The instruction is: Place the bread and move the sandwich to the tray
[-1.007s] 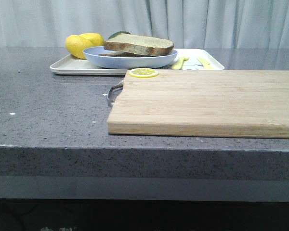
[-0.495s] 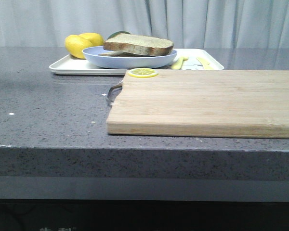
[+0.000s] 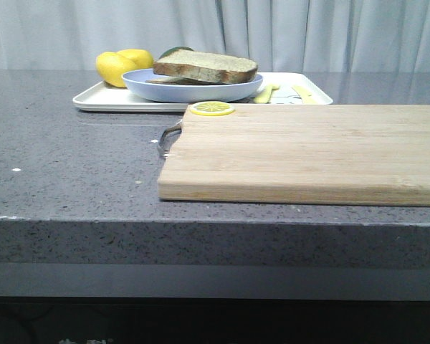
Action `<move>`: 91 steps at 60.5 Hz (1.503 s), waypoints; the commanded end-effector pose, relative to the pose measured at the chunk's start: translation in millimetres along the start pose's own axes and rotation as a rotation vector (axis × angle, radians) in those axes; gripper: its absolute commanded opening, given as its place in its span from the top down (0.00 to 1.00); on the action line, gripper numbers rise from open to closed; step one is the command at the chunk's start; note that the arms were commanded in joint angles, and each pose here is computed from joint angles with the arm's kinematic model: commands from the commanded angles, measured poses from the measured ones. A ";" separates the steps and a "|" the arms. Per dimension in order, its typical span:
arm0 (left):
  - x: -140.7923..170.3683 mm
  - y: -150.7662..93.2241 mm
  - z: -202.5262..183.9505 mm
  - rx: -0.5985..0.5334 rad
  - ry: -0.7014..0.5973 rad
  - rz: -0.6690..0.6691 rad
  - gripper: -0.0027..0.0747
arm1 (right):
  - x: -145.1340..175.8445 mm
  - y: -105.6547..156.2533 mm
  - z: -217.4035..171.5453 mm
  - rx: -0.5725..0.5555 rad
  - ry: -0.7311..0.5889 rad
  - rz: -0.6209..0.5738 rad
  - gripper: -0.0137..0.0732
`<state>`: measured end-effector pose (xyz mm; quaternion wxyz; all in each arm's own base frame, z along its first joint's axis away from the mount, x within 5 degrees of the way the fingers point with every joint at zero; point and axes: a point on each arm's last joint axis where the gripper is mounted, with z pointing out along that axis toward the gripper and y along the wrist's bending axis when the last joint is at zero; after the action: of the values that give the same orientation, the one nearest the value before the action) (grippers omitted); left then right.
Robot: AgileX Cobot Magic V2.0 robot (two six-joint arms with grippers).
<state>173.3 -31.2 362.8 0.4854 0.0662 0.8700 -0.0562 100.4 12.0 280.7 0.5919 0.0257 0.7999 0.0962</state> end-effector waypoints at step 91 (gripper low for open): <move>113.9 0.8 -93.1 0.034 -0.631 -0.055 0.99 | -15.2 1.0 -2.5 0.002 -0.101 0.003 0.91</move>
<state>36.7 -9.7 304.3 0.6873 0.0420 0.7181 -0.1009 100.4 12.0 280.7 0.5919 0.0257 0.7999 0.0962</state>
